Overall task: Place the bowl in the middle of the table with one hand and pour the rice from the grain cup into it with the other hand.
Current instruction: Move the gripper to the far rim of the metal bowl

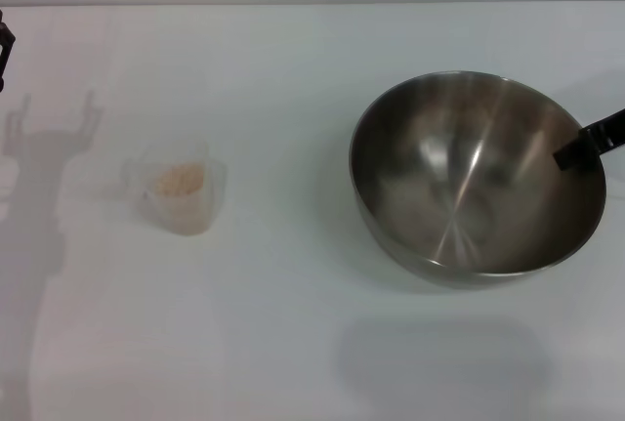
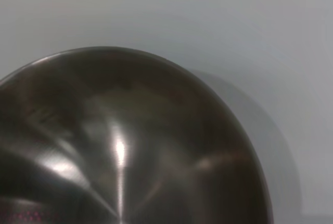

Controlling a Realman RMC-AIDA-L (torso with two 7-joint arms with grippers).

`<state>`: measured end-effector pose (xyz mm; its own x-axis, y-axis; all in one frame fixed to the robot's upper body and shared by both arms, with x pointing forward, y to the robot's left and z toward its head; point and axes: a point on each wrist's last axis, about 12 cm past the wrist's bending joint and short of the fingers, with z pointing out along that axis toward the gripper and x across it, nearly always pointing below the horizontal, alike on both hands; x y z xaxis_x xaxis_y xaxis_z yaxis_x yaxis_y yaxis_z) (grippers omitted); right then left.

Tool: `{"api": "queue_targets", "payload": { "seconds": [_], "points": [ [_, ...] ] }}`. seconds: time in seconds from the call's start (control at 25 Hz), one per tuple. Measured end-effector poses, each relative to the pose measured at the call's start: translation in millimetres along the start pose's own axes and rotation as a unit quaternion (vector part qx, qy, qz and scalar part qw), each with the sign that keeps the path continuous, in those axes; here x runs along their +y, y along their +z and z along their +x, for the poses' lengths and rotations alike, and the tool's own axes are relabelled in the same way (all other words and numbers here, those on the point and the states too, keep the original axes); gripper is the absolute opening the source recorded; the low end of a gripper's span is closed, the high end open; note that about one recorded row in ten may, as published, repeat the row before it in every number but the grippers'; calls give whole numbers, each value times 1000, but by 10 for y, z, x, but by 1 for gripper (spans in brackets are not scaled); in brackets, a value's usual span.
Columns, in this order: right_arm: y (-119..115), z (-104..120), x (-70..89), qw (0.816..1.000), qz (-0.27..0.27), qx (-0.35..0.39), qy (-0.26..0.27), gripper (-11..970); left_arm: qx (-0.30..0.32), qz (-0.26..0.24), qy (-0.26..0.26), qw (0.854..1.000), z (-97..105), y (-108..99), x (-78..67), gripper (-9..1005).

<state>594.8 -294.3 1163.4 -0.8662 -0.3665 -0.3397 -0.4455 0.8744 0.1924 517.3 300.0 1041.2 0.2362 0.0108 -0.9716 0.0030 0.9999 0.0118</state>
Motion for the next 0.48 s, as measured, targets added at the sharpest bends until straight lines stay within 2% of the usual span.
{"api": "queue_targets", "payload": {
  "seconds": [0.2,0.28,0.48],
  "points": [
    [7,-2,6,1000,0,1,-4,236,-3,-1,-1,1000,-6,-15,4,832],
    [12,-1,4,1000,1,-1,-7,38,-4,-2,-1,1000,-7,-18,6,832],
    [-9,-9,-11,1000,3,-12,-5,37,-5,-2,-2,1000,-9,-29,11,831]
  ]
}}
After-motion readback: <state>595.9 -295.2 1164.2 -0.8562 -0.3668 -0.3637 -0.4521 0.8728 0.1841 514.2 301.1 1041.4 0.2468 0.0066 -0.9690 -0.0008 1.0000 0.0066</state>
